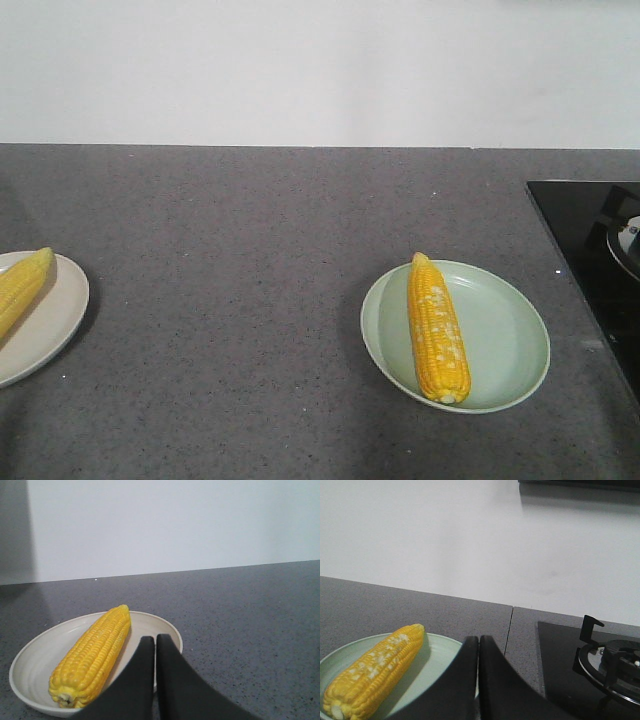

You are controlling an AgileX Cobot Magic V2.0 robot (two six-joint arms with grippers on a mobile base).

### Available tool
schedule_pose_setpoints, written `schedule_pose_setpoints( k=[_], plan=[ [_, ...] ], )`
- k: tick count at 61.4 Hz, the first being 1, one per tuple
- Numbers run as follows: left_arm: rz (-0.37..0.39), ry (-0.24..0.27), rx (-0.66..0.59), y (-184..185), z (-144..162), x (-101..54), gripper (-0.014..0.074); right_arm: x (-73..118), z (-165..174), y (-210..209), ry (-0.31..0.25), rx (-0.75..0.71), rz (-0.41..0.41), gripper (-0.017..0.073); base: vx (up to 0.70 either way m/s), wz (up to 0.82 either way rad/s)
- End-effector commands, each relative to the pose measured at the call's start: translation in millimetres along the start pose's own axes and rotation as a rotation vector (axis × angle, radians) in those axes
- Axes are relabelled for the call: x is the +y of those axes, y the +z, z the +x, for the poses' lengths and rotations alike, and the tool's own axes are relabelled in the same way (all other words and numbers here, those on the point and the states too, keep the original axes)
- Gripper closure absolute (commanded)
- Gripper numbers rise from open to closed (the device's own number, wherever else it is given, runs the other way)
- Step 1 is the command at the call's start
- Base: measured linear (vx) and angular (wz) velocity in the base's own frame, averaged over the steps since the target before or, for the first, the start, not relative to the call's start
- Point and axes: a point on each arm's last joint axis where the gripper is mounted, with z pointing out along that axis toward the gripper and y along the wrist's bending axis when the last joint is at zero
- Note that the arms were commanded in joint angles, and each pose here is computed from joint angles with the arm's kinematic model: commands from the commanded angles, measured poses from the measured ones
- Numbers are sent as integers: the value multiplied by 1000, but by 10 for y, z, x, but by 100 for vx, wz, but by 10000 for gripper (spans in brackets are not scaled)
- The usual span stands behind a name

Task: Distribute corn equally

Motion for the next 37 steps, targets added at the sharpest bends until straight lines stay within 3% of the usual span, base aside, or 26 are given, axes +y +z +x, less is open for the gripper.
schedule_pose_setpoints(
  k=[1, 7, 20, 37],
  plan=[
    [-11, -14, -80, -14, -57, 11, 600, -27, -11, -3, -10, -41, 43, 564, 0, 0],
    [-11, -14, -80, -14, -57, 11, 600, -52, 12, -4, 15, -16, 91, 564, 0, 0],
    [-11, -14, -80, -14, -57, 11, 600, -108, 25, -13, 149, -15, 191, 561, 0, 0],
    [-11, -14, -80, -14, -57, 11, 600, -109, 45, -13, 133, 0, 195, 561, 0, 0]
  ],
)
